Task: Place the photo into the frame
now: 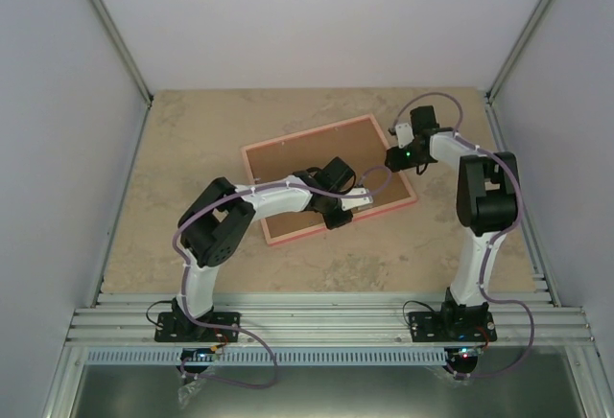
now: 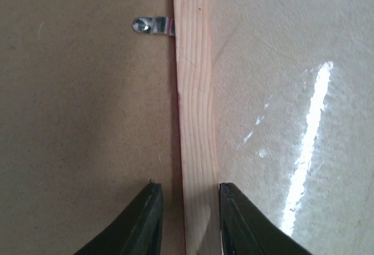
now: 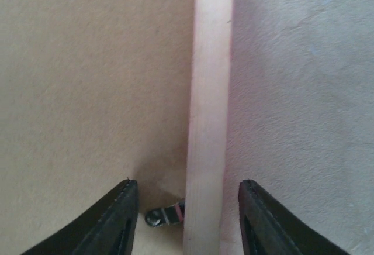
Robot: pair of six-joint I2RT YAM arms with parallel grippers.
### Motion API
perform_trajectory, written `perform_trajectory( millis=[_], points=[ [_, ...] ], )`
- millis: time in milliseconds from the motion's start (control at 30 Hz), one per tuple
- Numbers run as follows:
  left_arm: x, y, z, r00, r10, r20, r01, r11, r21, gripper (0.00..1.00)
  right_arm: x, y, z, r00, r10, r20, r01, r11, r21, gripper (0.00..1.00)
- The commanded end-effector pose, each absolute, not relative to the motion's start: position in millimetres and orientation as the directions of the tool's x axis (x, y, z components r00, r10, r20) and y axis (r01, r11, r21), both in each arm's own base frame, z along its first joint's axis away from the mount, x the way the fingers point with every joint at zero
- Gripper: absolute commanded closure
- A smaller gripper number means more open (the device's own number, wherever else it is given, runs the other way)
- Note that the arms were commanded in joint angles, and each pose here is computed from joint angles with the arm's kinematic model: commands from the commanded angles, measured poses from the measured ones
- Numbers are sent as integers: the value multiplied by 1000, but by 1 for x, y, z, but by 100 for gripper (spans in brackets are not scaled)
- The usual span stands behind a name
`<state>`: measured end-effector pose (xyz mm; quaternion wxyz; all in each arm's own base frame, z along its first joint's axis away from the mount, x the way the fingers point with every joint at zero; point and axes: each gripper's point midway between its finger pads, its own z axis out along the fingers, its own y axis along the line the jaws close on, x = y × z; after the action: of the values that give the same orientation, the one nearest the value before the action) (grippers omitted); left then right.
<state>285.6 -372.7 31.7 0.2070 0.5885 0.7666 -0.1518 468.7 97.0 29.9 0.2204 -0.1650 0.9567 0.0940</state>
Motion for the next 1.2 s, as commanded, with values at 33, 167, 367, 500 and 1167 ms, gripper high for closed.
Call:
perform_trajectory(
  millis=[33,167,367,500,1167],
  points=[
    [286,-365,12,-243,863,-443,957,288,37,80,455,102,54,-827,-290,-482,-418,890,182,43],
    [287,-367,20,-250,858,-450,955,294,30,94,463,95,89,-775,-260,-576,-450,867,213,32],
    [300,-369,58,-301,803,-515,946,318,-57,100,460,92,153,-581,-340,-739,-590,801,96,24],
    [314,-364,85,-343,761,-550,937,320,-142,100,435,99,183,-391,-442,-807,-692,719,-58,18],
    [314,-369,149,-381,685,-621,915,184,-359,100,292,189,174,547,-745,-382,-596,-27,-803,19]
  ],
)
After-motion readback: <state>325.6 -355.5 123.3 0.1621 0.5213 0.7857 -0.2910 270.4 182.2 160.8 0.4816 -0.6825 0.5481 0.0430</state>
